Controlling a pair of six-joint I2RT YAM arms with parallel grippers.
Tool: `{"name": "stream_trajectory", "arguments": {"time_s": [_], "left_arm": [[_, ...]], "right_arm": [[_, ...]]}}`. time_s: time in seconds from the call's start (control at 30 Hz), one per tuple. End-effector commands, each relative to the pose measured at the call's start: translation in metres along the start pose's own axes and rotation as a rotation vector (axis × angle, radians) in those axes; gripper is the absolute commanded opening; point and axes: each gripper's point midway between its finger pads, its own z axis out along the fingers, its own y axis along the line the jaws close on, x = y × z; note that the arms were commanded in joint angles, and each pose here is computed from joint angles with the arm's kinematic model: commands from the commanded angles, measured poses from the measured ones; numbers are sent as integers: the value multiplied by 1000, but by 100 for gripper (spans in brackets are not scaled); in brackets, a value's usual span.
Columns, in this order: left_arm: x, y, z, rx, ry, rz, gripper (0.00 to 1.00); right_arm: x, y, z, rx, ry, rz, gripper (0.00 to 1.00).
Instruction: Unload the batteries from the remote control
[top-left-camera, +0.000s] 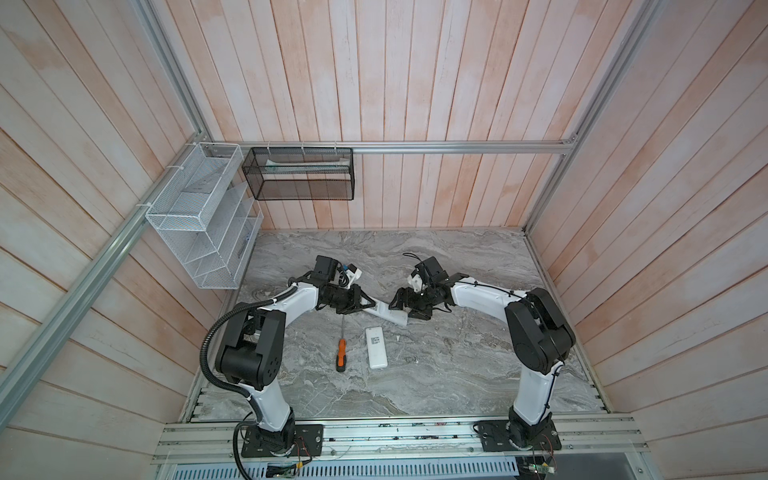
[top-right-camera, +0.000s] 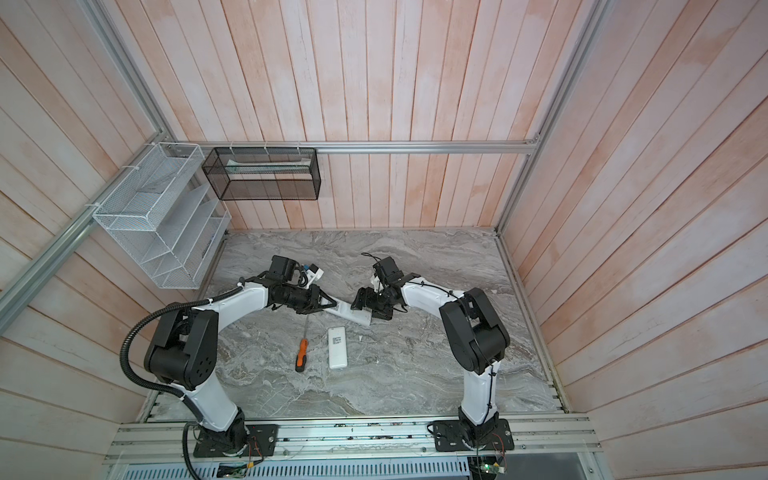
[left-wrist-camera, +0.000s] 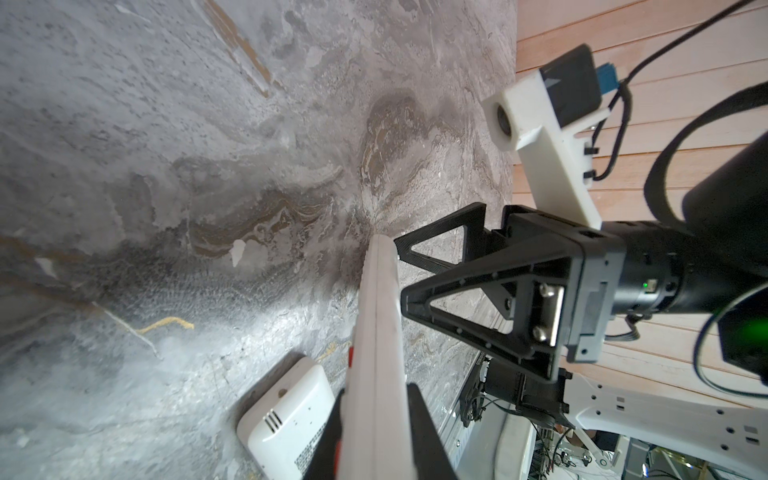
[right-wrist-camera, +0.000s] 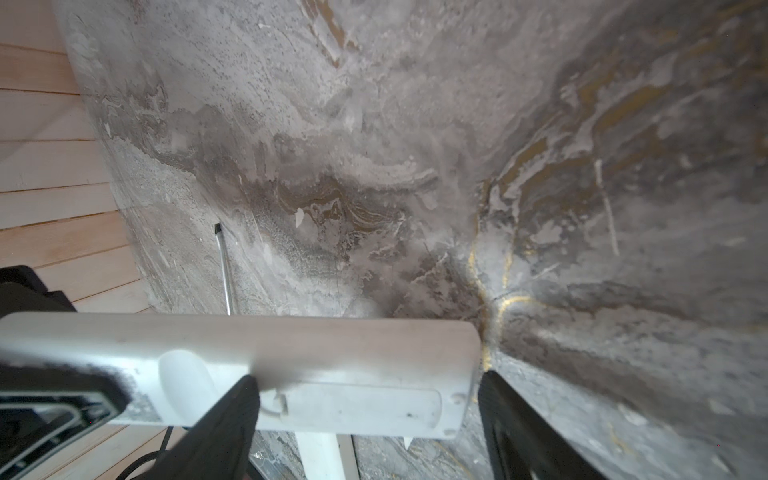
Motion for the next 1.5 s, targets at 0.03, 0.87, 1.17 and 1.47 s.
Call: {"name": "stream_trajectory", "arguments": {"time_s": [0.03, 0.87, 1.17, 1.47], "left_arm": [[17, 36, 6, -138, 39, -45, 0], [16, 36, 6, -141, 35, -39, 0], [15, 37, 7, -141, 36, -40, 0], [14, 36, 6, -140, 30, -39, 0]], "right_arm": [[13, -11, 14, 38, 41, 0, 84], [29, -12, 26, 48, 78, -5, 80], [36, -17, 26, 49, 87, 1, 76], [38, -12, 28, 50, 90, -20, 83]]}}
